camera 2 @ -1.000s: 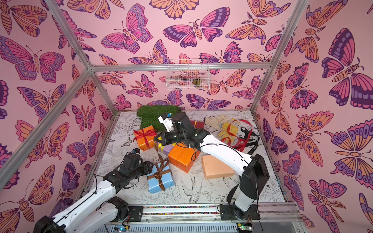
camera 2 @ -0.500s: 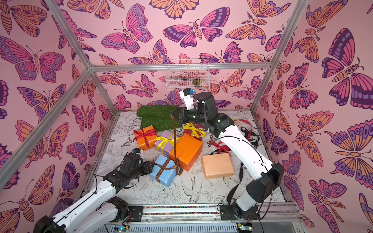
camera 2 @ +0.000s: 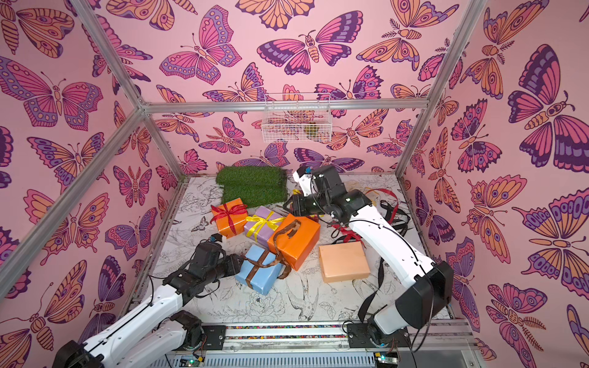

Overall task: Untie the ribbon bows on the gift boxes
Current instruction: Untie the ribbon from the gift box.

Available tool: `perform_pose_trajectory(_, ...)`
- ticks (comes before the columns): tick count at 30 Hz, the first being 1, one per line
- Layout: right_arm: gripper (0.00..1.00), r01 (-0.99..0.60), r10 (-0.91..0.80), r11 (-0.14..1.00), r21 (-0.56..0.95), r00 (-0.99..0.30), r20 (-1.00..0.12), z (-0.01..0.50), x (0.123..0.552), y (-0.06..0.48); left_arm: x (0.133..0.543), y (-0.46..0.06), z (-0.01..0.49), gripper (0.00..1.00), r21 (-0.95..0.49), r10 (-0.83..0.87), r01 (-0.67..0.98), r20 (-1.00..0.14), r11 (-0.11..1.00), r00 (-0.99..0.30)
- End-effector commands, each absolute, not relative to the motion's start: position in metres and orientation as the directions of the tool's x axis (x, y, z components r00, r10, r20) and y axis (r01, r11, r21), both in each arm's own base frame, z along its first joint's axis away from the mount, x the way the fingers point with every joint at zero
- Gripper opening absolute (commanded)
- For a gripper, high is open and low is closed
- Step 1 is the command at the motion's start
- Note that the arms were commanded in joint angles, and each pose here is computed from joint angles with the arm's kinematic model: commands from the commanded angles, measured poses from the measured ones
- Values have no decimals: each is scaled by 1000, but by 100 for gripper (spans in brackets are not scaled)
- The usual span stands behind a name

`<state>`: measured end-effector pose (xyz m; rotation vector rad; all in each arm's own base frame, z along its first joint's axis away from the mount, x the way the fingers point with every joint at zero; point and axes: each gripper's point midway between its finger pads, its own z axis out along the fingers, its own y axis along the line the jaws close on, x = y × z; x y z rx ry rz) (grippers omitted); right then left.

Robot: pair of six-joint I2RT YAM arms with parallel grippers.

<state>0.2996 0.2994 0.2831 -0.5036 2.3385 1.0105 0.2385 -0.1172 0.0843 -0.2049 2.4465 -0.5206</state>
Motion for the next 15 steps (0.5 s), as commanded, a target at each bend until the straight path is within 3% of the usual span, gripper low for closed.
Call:
perform_pose_trajectory(1, 49, -545, -215, 583, 602, -818, -533, 248, 252, 321, 241, -118, 84, 52, -410, -254, -7, -551, 912, -795)
perform_pose_trajectory(5, 53, -501, -280, 591, 632, -862, -422, 196, 212, 331, 242, -119, 82, 52, -408, -248, -6, -545, 913, -801)
perform_pose_trajectory(15, 53, -406, -239, 599, 690, -913, -329, 149, 196, 372, 243, -121, 84, 52, -414, -248, 4, -552, 910, -796)
